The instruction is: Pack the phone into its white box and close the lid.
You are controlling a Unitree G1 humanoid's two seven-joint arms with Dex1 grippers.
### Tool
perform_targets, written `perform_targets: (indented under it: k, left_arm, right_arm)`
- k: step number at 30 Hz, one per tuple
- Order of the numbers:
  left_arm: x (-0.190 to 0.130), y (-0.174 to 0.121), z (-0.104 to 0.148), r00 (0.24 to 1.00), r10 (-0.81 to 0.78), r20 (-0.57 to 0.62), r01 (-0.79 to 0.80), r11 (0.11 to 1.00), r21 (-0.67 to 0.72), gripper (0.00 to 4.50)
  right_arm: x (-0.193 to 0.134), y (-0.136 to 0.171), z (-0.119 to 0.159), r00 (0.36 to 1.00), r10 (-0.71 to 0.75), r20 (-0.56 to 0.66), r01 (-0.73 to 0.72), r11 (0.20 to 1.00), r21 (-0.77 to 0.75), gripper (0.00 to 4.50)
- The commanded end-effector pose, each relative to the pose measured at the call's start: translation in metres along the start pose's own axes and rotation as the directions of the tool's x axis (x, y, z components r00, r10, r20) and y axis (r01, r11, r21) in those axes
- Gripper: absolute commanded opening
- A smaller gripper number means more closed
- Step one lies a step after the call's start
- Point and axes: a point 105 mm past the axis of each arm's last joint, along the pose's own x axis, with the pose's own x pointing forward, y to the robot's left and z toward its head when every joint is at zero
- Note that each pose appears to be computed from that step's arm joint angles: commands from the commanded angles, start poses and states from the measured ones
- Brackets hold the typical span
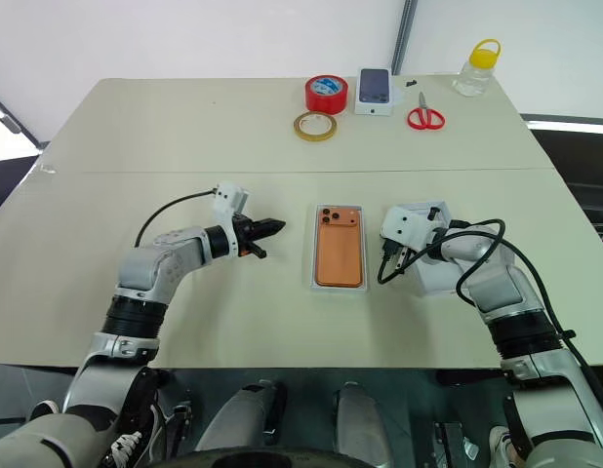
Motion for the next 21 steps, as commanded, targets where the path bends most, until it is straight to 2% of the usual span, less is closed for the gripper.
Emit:
perform_targets:
  k: [1, 2, 4, 6, 8, 12, 14, 17, 21]
  left_arm:
    - [-0.015, 0.003, 0.020, 0.995, 0.000, 0.101, -0.005, 0.999, 0.044, 0.00]
    - [-0.020, 0.006, 0.023, 0.993, 0.004, 0.116, -0.008, 0.999, 0.034, 0.00]
    - [-0.029, 0.009, 0.028, 0.990, 0.000, 0.140, -0.005, 0.999, 0.034, 0.56]
    - [-0.037, 0.009, 0.030, 0.989, -0.019, 0.144, 0.011, 0.999, 0.051, 1.39]
    - [-0.046, 0.008, 0.031, 0.989, -0.038, 0.146, 0.025, 0.996, 0.087, 2.41]
    - [-0.072, 0.006, 0.026, 0.989, -0.074, 0.130, 0.049, 0.982, 0.185, 4.49]
    - [-0.095, 0.000, 0.024, 0.984, -0.103, 0.145, 0.065, 0.967, 0.246, 4.50]
    - [-0.114, -0.005, 0.026, 0.978, -0.107, 0.180, 0.046, 0.948, 0.315, 4.50]
    - [-0.125, -0.006, 0.024, 0.977, -0.110, 0.185, 0.026, 0.913, 0.407, 4.50]
  right_arm:
    - [-0.011, -0.016, 0.011, 0.997, -0.050, 0.053, 0.049, 0.998, 0.026, 0.08]
    - [-0.013, -0.017, 0.021, 0.993, -0.056, 0.102, 0.048, 0.996, 0.080, 0.08]
    - [-0.017, -0.015, 0.032, 0.985, -0.034, 0.168, 0.001, 0.982, 0.191, 0.00]
    - [-0.023, -0.003, 0.034, 0.982, 0.041, 0.186, -0.083, 0.971, 0.225, 0.54]
    - [-0.030, -0.004, 0.032, 0.984, 0.023, 0.179, -0.069, 0.965, 0.255, 1.34]
    - [-0.043, -0.015, 0.032, 0.981, -0.087, 0.174, 0.022, 0.939, 0.344, 3.43]
    - [-0.047, -0.016, 0.034, 0.973, -0.166, 0.160, 0.099, 0.927, 0.361, 4.45]
    - [-0.051, -0.014, 0.026, 0.964, -0.249, 0.094, 0.195, 0.902, 0.386, 4.45]
    - [-0.056, -0.007, 0.009, 0.966, -0.256, -0.014, 0.234, 0.855, 0.463, 4.45]
